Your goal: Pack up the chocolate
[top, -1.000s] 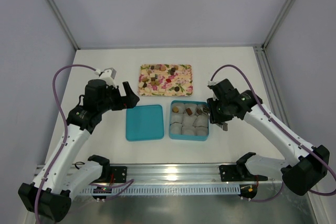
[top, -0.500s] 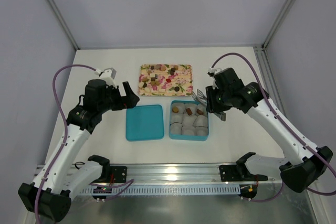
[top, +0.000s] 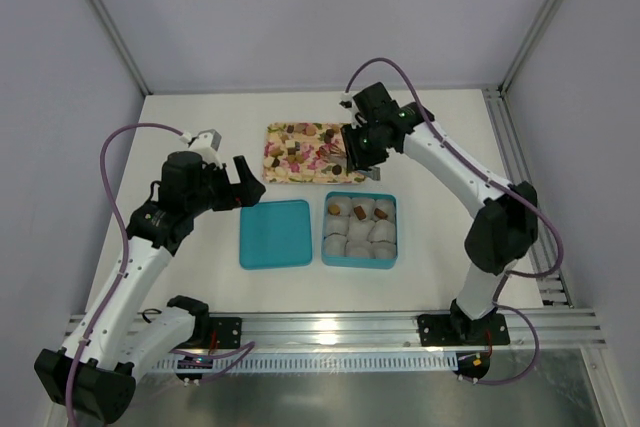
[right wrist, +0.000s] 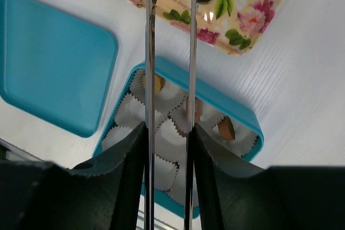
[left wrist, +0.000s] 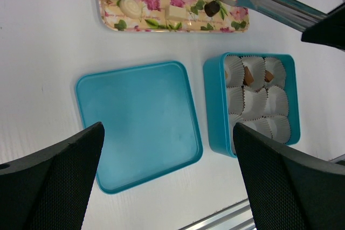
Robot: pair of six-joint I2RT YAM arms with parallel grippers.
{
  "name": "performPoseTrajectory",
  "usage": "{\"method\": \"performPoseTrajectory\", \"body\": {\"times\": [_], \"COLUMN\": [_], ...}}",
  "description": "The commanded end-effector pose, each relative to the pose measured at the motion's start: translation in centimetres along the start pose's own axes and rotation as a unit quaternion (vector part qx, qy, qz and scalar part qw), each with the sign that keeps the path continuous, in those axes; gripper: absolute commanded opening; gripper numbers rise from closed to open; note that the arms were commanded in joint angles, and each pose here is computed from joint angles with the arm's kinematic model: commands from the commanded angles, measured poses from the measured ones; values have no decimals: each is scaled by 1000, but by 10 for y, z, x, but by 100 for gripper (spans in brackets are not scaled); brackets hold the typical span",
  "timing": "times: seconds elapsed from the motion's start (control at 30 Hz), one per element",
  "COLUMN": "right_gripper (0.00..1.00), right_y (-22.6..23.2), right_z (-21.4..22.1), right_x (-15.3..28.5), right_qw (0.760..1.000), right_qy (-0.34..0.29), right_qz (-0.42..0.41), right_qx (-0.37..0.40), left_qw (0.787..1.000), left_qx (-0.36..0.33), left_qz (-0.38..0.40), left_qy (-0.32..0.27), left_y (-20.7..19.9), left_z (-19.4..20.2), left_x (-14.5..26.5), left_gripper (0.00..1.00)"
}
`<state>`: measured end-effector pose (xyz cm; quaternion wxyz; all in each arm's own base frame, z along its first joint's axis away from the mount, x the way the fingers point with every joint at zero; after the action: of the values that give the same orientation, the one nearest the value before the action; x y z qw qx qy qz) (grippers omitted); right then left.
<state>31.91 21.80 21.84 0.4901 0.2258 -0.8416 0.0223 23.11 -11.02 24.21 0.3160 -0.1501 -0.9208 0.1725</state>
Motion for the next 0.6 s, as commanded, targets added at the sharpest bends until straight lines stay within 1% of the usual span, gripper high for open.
{"method": "performPoseTrajectory", "body": {"times": [0.0, 0.17, 0.57], "right_gripper": [40, 40, 41], "right_y": [1, 0, -5], "right_z": [-36, -53, -50], "right_x": [-16, -37, -62], "right_qw": [999, 999, 1000], "right_qy": [-27, -23, -1], "right_qz": [-3, 2, 15], "right_qx": [27, 28, 27], "left_qw": [1000, 1000, 1000], "left_qx": [-3, -2, -2], "left_qz": [1, -4, -3], "left_qy": [-12, -12, -10], "left_y": [-1, 1, 1], "left_z": [-5, -5, -5], "left_x": [0, -1, -1], "left_gripper": [100, 100, 100]}}
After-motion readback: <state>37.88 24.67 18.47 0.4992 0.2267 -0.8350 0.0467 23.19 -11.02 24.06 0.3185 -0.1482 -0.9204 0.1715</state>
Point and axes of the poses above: each gripper's point midway between its finger pads, its own x axis back along the fingers, its own y axis along the line the jaws close on, z = x × y, the point moved 4 cm from there along x, back along the fingers
